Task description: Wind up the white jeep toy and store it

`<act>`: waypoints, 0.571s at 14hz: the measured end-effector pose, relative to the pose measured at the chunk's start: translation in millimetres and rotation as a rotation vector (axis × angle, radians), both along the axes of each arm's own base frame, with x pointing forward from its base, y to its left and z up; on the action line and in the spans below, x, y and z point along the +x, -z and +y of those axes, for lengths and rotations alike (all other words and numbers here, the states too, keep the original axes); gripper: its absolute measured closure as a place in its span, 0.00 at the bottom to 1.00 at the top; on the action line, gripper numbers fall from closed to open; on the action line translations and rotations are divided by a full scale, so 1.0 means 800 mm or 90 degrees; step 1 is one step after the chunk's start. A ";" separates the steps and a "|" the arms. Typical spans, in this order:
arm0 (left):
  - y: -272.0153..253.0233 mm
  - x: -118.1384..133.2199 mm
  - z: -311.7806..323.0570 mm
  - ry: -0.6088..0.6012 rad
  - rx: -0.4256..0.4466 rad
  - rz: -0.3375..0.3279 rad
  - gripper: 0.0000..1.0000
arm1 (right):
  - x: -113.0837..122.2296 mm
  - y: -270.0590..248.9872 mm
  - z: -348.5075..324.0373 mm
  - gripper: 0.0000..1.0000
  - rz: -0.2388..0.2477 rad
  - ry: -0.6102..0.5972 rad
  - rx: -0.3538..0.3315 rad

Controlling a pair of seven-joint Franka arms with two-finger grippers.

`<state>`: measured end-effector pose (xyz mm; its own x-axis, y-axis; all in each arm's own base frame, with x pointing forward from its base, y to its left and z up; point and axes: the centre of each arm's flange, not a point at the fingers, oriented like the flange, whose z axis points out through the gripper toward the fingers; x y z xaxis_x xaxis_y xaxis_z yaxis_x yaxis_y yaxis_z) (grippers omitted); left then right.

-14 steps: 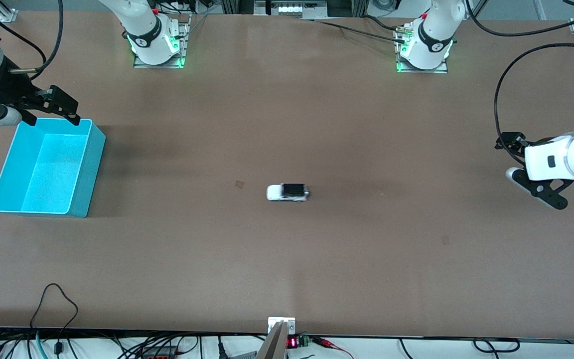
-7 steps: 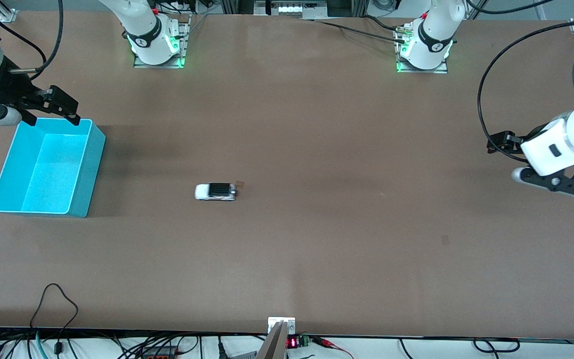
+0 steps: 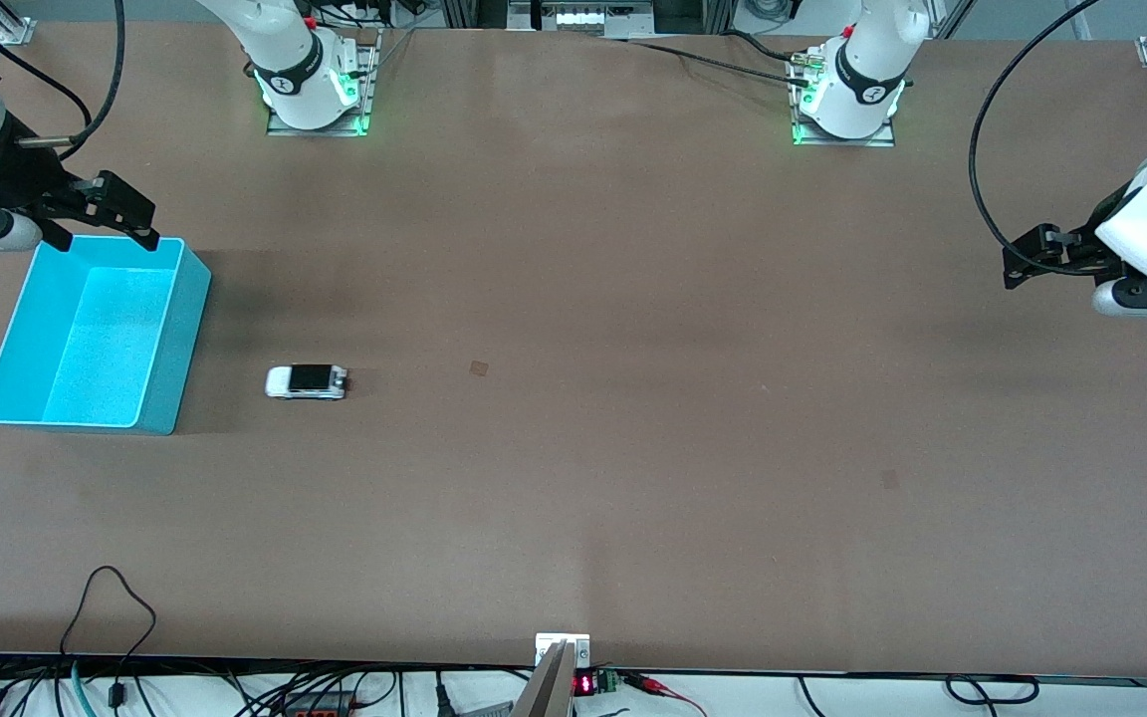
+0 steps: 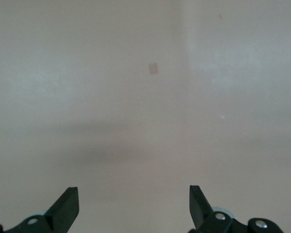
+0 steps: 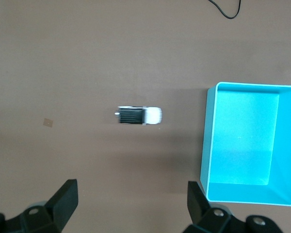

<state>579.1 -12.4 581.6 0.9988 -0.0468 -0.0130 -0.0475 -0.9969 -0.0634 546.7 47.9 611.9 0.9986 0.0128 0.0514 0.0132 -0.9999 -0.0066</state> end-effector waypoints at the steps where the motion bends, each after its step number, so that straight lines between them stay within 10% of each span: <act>1: 0.001 0.002 -0.001 0.001 0.000 -0.006 0.00 | 0.000 0.001 0.000 0.00 0.001 0.000 0.000; 8: 0.011 -0.001 -0.001 0.000 -0.008 -0.026 0.00 | 0.015 0.042 -0.013 0.00 0.050 -0.022 -0.004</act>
